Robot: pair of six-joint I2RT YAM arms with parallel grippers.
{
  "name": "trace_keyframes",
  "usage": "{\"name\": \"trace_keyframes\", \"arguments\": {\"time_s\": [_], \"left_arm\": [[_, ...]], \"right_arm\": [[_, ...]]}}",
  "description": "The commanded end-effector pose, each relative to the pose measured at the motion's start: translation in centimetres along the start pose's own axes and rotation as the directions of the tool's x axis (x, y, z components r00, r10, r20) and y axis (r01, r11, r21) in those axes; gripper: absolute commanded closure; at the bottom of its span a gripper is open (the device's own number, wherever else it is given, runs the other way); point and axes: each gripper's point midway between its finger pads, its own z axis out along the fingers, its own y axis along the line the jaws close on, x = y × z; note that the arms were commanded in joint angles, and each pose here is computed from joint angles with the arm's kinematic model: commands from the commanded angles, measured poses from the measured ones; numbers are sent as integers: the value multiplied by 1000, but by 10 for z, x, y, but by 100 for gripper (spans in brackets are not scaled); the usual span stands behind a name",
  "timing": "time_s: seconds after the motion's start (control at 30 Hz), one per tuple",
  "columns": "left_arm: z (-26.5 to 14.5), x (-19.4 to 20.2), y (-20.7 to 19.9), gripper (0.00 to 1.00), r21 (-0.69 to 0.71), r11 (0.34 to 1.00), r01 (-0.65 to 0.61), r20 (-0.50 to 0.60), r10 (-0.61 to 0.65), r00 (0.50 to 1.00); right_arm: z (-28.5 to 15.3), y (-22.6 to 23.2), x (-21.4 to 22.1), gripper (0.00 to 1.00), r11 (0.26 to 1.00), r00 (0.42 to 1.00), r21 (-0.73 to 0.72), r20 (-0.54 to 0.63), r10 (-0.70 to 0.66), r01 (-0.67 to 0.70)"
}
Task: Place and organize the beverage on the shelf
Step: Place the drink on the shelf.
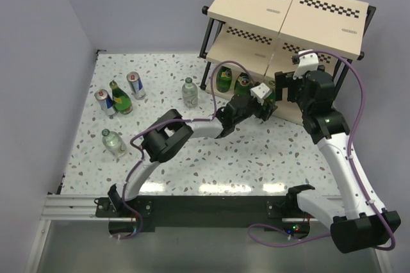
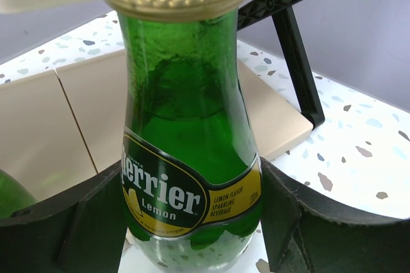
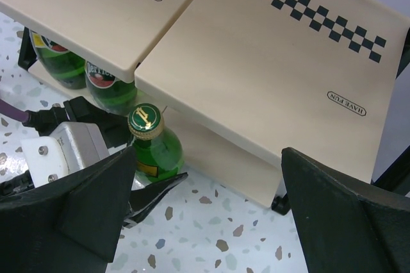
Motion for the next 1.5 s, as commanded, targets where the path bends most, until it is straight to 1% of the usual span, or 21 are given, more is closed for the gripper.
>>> {"name": "trace_keyframes", "arguments": {"time_s": [0.0,0.37,0.83,1.47], "left_arm": [[-5,-141,-9,100,14,1000,-10,348,4,937],[12,-122,1,100,3,1000,3,317,-3,948],[17,-90,12,100,-10,1000,18,262,-15,965],[27,-77,25,100,-28,999,20,245,-13,970]], "right_arm": [[-2,-6,-14,1,999,998,30,58,24,-26],[-2,-7,-14,1,999,998,35,58,25,-27],[-1,-7,-14,1,999,998,36,56,25,-27],[0,-7,-12,1,999,998,37,51,22,-24]]}}
